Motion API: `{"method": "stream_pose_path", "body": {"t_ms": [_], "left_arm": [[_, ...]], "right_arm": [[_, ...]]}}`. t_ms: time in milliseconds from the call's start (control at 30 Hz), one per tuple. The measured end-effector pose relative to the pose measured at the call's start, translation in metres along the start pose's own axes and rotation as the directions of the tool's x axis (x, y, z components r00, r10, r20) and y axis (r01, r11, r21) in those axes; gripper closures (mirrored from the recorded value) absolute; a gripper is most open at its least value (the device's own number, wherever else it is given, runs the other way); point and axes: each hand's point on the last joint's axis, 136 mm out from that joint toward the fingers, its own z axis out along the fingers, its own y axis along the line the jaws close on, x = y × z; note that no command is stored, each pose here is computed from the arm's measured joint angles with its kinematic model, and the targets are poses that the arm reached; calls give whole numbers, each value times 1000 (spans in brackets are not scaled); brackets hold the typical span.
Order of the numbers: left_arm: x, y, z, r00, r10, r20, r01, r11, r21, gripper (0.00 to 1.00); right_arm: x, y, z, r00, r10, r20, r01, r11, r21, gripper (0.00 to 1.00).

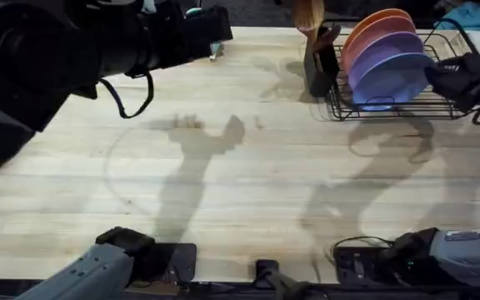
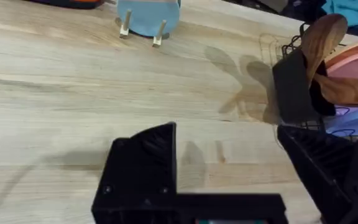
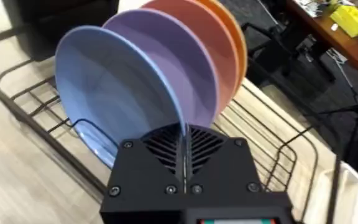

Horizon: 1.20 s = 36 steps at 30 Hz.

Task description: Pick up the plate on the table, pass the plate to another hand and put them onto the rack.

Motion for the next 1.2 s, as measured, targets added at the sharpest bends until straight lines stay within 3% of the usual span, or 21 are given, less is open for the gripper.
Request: {"method": "stream_pose_path", "body": {"t_ms": [133, 167, 200, 367, 400, 700, 733, 1200], "left_arm": [[0, 0, 0, 1000, 0, 0, 0, 1000, 0, 7], [0, 0, 0, 1000, 0, 0, 0, 1000, 0, 7], [0, 0, 0, 1000, 0, 0, 0, 1000, -1, 6], [0, 0, 0, 1000, 0, 1, 0, 1000, -2, 6], [0, 0, 0, 1000, 0, 1, 0, 1000, -2, 7], [0, 0, 0, 1000, 0, 1, 0, 1000, -2, 7], [0, 0, 0, 1000, 0, 1, 0, 1000, -2, 7], [-4, 9, 0, 1000, 1, 25, 1, 999, -55, 7]], "right_arm": [[12, 1, 3, 1000, -14, -8, 14, 1000, -9, 959], [13, 2, 3, 1000, -15, -8, 15, 1000, -10, 894], [13, 2, 3, 1000, -17, -8, 17, 1000, -12, 810], [12, 3, 4, 1000, -19, -5, 19, 1000, -15, 96], [11, 2, 3, 1000, -24, 0, 24, 1000, -14, 25], [3, 1, 1, 999, -35, 9, 35, 999, -10, 5], [-16, -5, -7, 998, -58, 17, 58, 998, 13, 4], [-98, 6, -32, 994, -110, -25, 111, 992, 63, 5]]}}
